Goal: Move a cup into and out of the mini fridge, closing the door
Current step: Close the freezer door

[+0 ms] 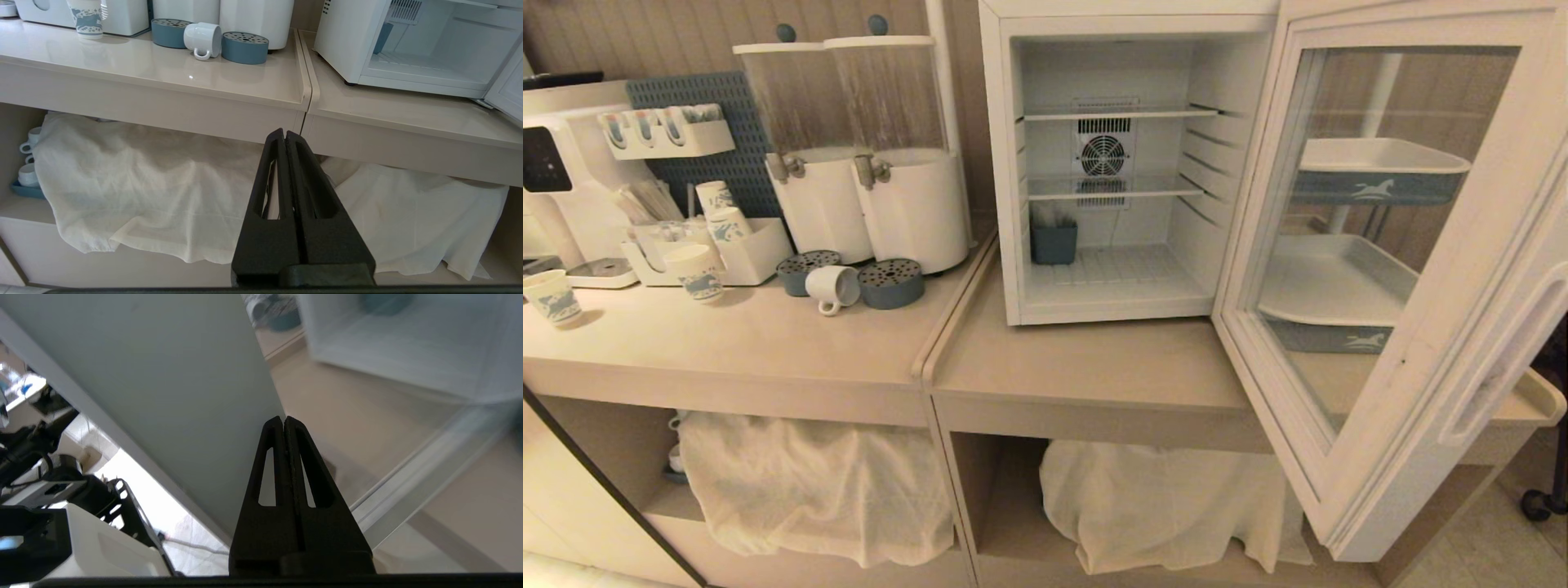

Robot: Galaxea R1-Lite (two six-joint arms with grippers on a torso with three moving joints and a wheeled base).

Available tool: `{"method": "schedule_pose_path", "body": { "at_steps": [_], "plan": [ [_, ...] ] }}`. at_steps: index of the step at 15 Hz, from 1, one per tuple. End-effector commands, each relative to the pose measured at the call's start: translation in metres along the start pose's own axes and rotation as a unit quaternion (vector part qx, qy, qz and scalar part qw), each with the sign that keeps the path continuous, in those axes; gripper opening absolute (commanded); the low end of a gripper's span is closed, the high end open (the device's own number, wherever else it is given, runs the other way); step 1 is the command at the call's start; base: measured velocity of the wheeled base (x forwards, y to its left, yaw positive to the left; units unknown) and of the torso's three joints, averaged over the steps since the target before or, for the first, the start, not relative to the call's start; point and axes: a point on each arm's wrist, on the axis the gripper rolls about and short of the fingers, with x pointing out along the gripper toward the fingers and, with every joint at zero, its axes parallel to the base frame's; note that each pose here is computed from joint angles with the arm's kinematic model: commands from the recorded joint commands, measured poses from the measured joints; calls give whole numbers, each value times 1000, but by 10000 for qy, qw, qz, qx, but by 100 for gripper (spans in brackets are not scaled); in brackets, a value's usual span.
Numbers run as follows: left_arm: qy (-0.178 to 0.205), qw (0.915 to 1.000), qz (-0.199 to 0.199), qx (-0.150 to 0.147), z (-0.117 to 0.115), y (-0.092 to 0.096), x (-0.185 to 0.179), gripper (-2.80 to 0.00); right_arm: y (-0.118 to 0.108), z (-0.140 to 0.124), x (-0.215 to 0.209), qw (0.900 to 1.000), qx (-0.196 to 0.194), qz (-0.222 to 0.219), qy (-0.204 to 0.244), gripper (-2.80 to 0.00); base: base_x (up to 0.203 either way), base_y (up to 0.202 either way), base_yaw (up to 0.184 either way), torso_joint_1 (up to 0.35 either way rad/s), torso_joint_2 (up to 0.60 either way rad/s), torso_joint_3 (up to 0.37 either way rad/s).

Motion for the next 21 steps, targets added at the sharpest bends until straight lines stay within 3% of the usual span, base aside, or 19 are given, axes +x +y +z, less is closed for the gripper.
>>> {"method": "schedule_pose_path", "body": {
  "at_steps": [1, 4, 6, 8, 11, 18, 21],
  "plan": [
    [174, 9998, 25, -8, -11, 2, 1, -280, 19, 0, 20, 9997, -155, 138, 142, -280, 0, 0, 0, 0, 0, 0],
    [174, 9998, 25, -17, -11, 2, 1, -280, 53, -4, 64, 9987, -283, -51, 409, -280, 0, 0, 0, 0, 0, 0],
    [166, 9999, 24, -23, -11, 2, 1, -280, 76, -4, 94, 9976, -374, -438, 396, -280, 0, 0, 0, 0, 0, 0],
    [171, 9998, 25, -23, -11, 2, 1, -280, 85, -2, 134, 9939, -406, -982, 299, -280, 0, 0, 0, 0, 0, 0],
    [166, 9999, 28, -29, -11, 2, 1, -280, 78, 5, 186, 9855, -396, -1646, 76, -280, 0, 0, 0, 0, 0, 0],
    [165, 9999, 32, -38, -11, 2, 1, -280, 33, 2, 311, 9758, -431, -2134, -226, -280, 0, 0, 0, 0, 0, 0],
    [165, 9999, 32, -31, -11, 2, 1, -280, 19, 3, 343, 9713, -472, -2299, -387, -280, 0, 0, 0, 0, 0, 0]
  ]
}}
